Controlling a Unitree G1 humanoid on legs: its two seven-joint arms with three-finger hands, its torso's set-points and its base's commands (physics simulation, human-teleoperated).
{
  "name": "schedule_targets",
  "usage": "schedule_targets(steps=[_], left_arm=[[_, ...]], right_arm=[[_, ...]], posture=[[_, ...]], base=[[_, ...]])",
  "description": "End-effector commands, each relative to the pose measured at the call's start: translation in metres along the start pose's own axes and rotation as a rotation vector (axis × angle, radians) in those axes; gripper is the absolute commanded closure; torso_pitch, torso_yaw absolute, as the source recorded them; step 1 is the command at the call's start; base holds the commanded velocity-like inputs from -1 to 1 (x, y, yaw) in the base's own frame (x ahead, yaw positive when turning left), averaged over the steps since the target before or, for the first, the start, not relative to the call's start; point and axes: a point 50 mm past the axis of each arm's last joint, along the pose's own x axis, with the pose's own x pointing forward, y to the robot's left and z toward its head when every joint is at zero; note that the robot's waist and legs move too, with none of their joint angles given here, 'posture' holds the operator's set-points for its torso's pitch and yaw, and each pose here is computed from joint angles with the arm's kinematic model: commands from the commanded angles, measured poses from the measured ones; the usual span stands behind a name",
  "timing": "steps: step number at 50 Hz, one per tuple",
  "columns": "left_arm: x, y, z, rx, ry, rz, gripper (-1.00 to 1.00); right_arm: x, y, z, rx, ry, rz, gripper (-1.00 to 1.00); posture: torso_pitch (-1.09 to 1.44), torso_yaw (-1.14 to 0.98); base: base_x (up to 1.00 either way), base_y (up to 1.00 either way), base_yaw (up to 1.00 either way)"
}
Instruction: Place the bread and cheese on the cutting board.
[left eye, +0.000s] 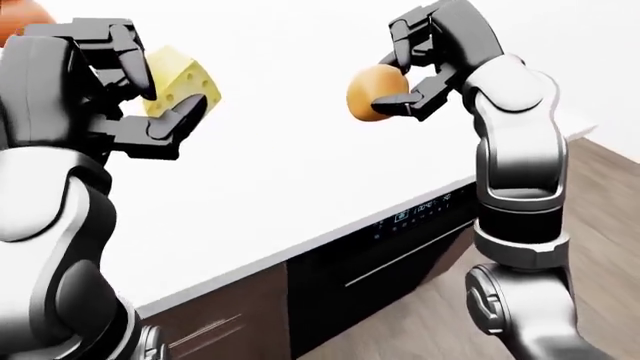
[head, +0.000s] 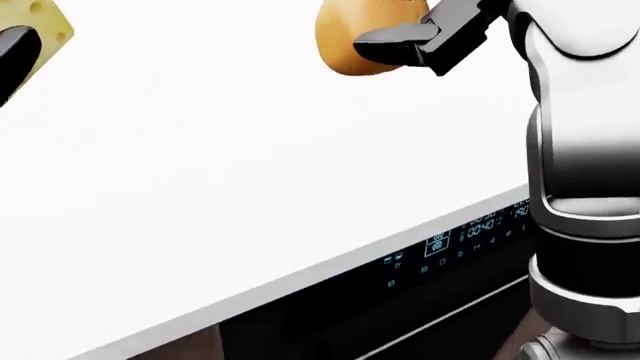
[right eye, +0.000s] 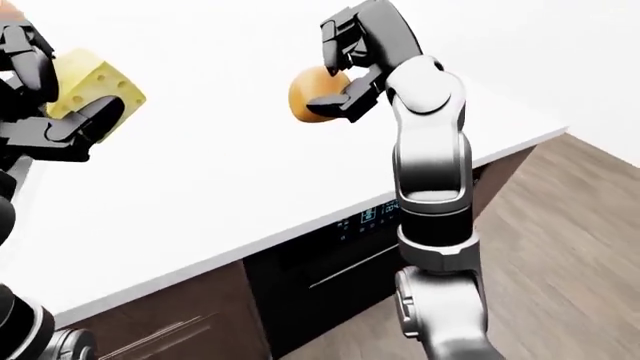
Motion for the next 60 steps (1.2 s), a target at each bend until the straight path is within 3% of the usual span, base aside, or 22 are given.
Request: schedule_targets(steps=[1, 37, 60], left_arm=[[0.0004, 0.0046, 0.0085, 0.006, -0.044, 0.026, 1.0], [0.0006, 0.0049, 0.0082, 0.008, -0.045, 0.028, 1.0], [0.0012, 0.0047, 0.0076, 0.008, -0.047, 0.027, 1.0]], right_arm=[[-0.0008, -0.0037, 0.0163, -0.017, -0.065, -0.018, 1.0], [-0.0014, -0.0031, 0.0144, -0.008, -0.068, -0.027, 1.0], [0.0001, -0.0021, 0.0129, -0.019, -0.053, -0.018, 1.0]], posture=[[0.0, 0.0], [0.0, 0.0], [0.0, 0.0]], base=[[0.0, 0.0, 0.0], [-0.14, -0.09, 0.0], [-0.04, 0.1, 0.81]])
